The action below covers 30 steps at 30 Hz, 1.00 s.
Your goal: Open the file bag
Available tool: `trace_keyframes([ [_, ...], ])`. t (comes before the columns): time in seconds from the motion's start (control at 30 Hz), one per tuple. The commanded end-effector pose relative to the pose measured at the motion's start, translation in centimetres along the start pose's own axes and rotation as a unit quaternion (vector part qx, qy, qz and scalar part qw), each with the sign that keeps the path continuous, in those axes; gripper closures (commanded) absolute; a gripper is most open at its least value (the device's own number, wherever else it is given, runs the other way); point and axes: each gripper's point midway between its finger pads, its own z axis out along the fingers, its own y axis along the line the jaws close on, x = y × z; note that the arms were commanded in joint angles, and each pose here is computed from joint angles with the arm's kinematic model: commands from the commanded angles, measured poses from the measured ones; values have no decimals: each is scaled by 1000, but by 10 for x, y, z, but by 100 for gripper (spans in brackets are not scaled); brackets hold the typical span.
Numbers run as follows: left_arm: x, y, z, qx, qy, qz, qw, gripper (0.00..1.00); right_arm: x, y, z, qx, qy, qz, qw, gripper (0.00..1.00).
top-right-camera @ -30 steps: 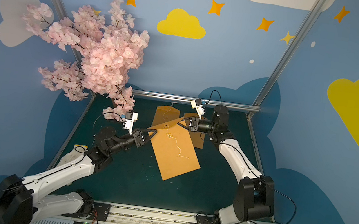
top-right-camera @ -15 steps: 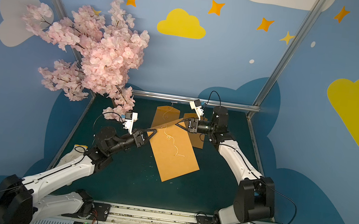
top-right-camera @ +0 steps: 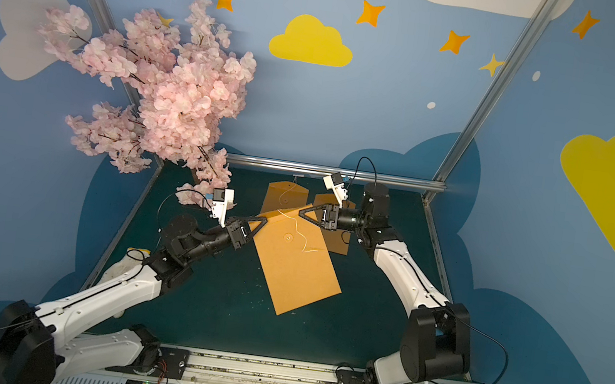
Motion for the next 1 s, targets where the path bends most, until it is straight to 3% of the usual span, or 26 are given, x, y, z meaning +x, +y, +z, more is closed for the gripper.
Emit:
trace_keyframes([
  [0.0, -24, -21, -2, 31, -37, 21, 999, 89, 15, 5, 5, -15, 23, 3, 1000, 97],
  [0.13, -25, -24, -4, 34, -40, 23, 998, 97, 13, 7, 4, -14, 22, -2, 1000, 85],
  [0.37, -22, -19, -5, 27, -38, 24, 999, 97, 5, 13, 1, -13, 18, -10, 1000, 75],
  [0.97, 4, -1, 4, 24, 9, 9, 1000, 98, -6, 19, 5, -30, 20, -13, 999, 73],
])
